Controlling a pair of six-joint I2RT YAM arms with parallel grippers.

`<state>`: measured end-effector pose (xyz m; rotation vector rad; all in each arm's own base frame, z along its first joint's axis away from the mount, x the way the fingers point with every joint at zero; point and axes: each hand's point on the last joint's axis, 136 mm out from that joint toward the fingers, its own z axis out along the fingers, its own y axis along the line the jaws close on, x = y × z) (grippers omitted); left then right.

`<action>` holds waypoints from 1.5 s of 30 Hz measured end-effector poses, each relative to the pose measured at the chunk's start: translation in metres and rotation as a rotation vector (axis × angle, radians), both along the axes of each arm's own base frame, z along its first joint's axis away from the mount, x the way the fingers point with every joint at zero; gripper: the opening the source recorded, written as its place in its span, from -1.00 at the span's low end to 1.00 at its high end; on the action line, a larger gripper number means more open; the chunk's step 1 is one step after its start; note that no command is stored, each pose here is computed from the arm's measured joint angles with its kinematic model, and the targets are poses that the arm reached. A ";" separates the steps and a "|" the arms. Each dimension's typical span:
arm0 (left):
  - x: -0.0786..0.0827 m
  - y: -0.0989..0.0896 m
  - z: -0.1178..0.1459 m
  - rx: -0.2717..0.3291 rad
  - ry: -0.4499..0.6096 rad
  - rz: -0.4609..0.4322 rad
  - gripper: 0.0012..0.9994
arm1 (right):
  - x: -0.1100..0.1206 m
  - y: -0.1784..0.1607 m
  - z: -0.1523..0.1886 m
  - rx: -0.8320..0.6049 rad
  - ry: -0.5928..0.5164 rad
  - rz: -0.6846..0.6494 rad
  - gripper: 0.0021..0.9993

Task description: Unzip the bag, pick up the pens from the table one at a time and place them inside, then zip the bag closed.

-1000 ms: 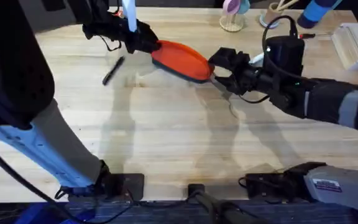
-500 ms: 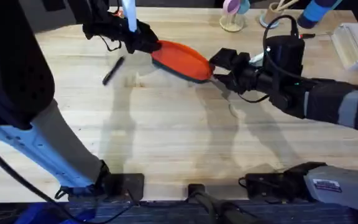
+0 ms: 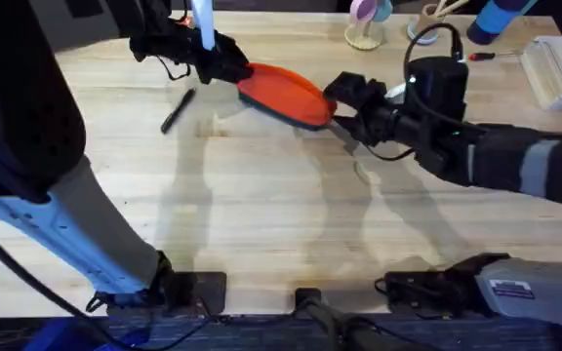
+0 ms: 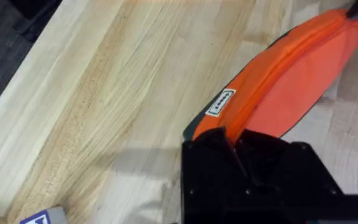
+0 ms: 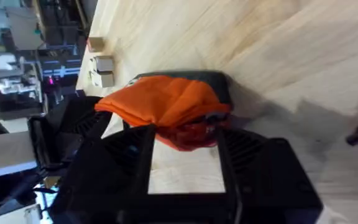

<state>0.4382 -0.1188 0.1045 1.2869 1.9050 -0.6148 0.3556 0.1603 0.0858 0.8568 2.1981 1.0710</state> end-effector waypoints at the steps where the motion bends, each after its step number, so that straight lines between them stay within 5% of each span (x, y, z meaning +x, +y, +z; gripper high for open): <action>1: 0.000 0.000 0.000 0.000 0.000 0.000 -0.92 | 0.001 0.002 -0.001 0.004 -0.002 0.000 0.15; 7: 0.000 0.000 0.000 0.000 0.001 0.000 -0.92 | 0.006 0.006 0.000 0.029 -0.015 -0.007 -0.33; 13: 0.000 0.000 0.000 0.000 0.002 0.000 -0.92 | 0.006 0.007 0.000 0.034 -0.014 -0.009 -0.41; 22: -0.001 0.000 0.000 0.000 0.003 0.000 -0.92 | 0.004 0.009 0.004 0.027 -0.031 0.017 -0.91; 34: -0.004 -0.007 0.001 -0.011 0.010 -0.019 -0.92 | -0.015 0.007 0.016 -0.164 0.002 0.162 -0.94; 45: -0.005 -0.009 0.001 -0.014 0.011 -0.023 -0.92 | 0.000 0.004 0.060 -0.442 -0.107 0.322 -0.94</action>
